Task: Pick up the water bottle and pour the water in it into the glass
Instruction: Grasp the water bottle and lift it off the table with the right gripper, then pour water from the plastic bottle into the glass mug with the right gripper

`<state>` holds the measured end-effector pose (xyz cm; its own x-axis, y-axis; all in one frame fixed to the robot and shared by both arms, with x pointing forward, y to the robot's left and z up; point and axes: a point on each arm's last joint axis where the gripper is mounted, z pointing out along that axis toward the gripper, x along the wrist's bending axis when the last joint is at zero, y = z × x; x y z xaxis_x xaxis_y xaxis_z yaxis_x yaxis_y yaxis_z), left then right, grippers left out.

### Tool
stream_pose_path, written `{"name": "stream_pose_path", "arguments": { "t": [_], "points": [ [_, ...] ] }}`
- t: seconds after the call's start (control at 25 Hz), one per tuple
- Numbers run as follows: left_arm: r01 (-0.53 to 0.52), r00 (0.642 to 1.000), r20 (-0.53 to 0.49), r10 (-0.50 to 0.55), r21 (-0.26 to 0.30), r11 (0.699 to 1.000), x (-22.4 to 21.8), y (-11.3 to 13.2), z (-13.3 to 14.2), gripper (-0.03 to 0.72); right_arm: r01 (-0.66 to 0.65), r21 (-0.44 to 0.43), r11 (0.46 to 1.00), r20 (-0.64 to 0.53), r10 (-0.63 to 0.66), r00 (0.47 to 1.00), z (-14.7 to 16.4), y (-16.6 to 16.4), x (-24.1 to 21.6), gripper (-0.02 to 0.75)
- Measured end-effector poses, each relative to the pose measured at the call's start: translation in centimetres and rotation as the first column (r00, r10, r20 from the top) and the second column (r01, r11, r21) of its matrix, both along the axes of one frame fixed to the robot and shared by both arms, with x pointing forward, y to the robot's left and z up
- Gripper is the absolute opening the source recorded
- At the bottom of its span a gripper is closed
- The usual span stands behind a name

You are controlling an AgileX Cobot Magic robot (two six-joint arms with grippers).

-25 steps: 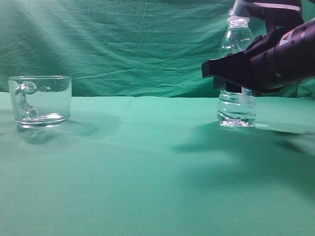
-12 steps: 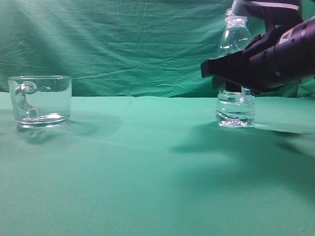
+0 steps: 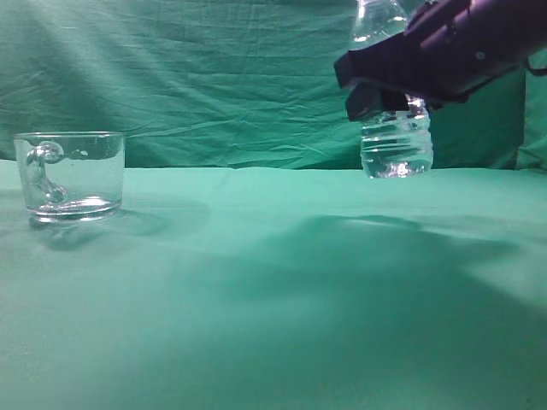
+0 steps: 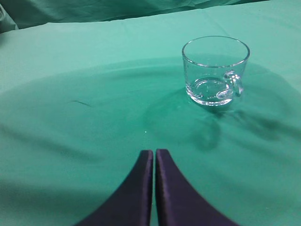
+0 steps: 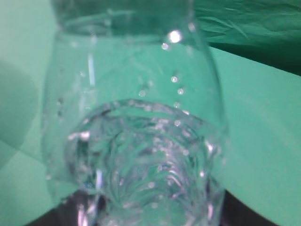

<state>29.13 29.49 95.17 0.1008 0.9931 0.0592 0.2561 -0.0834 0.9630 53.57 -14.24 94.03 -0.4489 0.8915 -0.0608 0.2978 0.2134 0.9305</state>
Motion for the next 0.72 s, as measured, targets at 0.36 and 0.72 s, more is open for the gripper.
{"name": "stream_pose_path", "arguments": {
  "t": [0.36, 0.72],
  "points": [
    [0.000, 1.000, 0.000, 0.000, 0.000, 1.000, 0.0, 0.0, 0.0, 0.000, -0.192, -0.244, 0.951, -0.105, 0.171, 0.980, 5.5, 3.6, 3.0, 0.306],
    [0.000, 1.000, 0.000, 0.000, 0.000, 1.000, 0.0, 0.0, 0.0, 0.000, -0.358, -0.422, 0.833, -0.086, 0.357, 0.930, 7.1, 10.5, 4.2, 0.306]
  ]
}}
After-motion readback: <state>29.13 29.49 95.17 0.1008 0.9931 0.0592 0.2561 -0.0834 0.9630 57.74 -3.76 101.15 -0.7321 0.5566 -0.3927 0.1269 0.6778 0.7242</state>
